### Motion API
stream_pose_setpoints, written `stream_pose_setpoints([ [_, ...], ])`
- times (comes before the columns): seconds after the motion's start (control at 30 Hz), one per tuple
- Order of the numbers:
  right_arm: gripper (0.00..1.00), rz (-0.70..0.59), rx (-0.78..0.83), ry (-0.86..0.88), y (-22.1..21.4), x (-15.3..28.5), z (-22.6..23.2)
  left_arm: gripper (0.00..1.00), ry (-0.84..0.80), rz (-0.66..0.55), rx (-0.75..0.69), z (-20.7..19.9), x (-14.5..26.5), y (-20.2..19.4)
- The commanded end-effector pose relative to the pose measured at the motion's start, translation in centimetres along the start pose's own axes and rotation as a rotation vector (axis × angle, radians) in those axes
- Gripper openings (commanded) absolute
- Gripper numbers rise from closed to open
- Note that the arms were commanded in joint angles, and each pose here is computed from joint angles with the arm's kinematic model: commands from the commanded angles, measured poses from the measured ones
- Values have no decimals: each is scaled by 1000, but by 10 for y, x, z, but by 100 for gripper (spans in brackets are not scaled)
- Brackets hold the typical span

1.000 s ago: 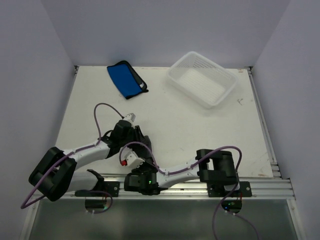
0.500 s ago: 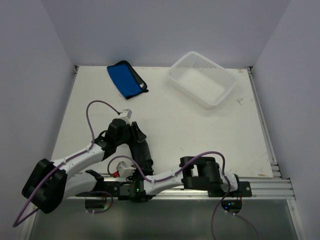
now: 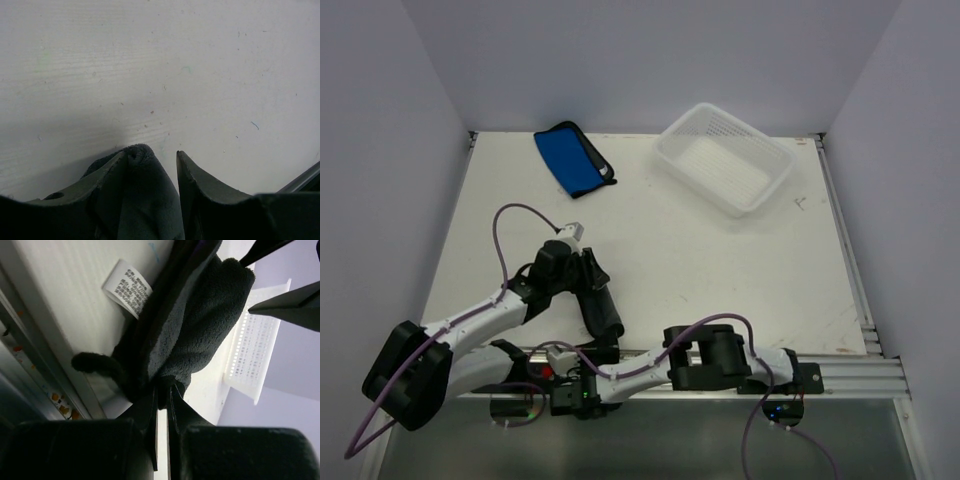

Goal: Roll the towels
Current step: Roll the towel

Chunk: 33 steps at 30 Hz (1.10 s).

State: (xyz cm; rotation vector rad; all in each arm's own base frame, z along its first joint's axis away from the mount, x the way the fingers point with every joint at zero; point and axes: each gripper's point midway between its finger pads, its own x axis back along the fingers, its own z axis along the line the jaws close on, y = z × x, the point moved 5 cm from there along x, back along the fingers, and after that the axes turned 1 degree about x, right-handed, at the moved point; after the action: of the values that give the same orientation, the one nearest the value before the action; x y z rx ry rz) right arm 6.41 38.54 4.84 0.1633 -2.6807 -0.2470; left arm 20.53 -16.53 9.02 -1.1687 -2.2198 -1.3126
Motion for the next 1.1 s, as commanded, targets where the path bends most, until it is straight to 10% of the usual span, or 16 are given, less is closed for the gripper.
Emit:
stream_pose_setpoints([
  [0.0,0,-3,112,131,4,8,27,48,-8,-39,-46,-7,5,15],
  [0.6,0,64,326,280,-2,8,60,49,-302,105,11,-29,12,-23],
  [1.07,8,72,270,262,-7,10,55,47,-117,141,117,15,-2,-62],
])
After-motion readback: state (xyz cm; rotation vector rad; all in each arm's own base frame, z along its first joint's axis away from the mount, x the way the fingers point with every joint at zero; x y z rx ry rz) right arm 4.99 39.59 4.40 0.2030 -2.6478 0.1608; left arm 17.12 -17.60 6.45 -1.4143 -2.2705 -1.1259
